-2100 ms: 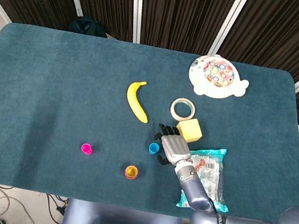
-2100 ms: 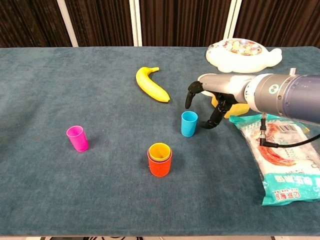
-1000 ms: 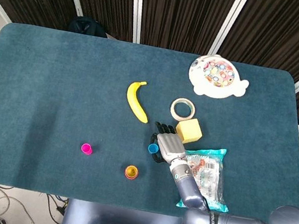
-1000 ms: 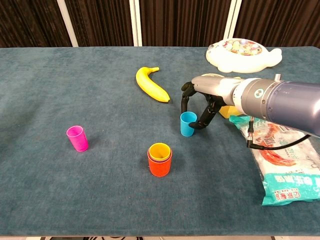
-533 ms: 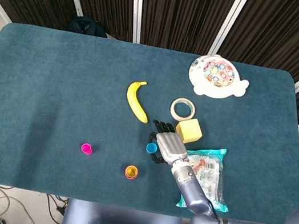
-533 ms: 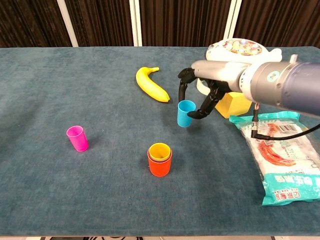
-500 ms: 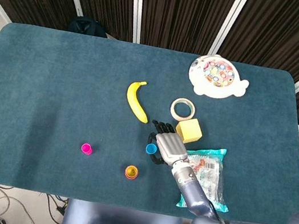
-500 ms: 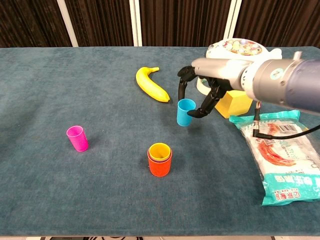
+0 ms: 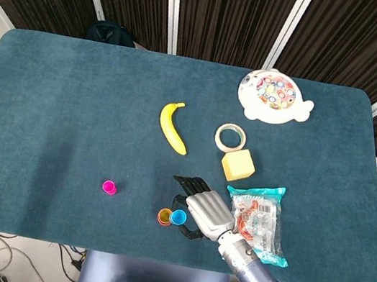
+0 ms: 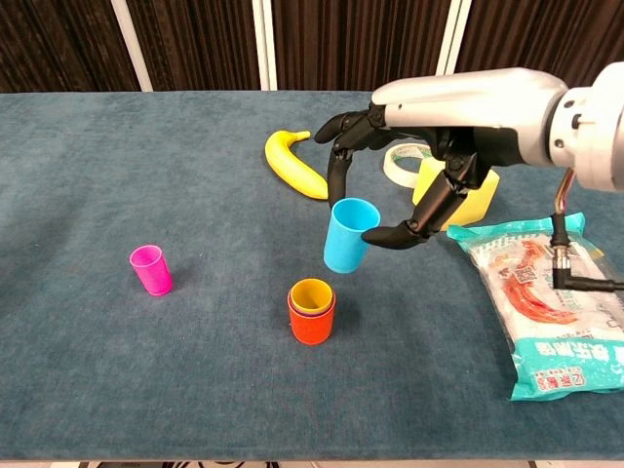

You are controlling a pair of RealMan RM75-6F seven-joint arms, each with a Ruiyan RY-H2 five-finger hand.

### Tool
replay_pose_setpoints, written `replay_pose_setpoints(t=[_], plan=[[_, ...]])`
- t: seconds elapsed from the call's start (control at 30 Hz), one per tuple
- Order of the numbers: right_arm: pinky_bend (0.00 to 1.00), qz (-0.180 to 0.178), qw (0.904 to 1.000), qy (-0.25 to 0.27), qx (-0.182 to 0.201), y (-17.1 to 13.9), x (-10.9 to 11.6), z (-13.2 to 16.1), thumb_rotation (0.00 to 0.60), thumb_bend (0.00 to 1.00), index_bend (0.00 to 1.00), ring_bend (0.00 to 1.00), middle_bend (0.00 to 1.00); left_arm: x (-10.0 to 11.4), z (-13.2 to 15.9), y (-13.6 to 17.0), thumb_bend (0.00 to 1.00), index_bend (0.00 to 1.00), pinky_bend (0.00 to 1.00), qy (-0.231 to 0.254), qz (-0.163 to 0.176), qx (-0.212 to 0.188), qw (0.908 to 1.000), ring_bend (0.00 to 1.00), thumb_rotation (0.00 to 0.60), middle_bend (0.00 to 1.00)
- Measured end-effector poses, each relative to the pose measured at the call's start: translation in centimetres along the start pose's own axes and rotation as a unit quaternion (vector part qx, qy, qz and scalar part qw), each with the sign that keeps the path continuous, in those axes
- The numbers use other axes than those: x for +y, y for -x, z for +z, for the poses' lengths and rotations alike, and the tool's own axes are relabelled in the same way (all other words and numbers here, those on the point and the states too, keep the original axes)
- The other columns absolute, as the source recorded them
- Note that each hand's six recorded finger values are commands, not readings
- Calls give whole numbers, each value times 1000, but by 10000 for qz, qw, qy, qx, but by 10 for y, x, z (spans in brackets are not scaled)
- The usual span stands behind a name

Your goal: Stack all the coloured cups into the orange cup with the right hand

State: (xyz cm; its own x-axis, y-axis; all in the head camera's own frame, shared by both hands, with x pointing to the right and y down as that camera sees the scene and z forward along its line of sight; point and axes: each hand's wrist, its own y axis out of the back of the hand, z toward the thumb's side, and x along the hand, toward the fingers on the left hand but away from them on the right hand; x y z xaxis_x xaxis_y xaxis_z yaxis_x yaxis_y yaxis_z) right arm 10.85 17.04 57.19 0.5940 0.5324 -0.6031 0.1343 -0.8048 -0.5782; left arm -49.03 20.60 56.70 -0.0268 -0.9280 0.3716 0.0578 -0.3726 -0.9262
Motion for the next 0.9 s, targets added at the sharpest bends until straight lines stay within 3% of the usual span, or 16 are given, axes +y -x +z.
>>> replay_pose_setpoints(t=[0.23,0.9], plan=[[75,18,9999,-19,109,2,-10,6,600,431,470,36,0,0,0,0,0,0,52,3,-5,-5,10000,0,600,0],[75,-80,9999,-97,-97,21,-30,-5,600,431,475,36,0,-1,0,0,0,0,52,-37,-1,21,10000,0,600,0]])
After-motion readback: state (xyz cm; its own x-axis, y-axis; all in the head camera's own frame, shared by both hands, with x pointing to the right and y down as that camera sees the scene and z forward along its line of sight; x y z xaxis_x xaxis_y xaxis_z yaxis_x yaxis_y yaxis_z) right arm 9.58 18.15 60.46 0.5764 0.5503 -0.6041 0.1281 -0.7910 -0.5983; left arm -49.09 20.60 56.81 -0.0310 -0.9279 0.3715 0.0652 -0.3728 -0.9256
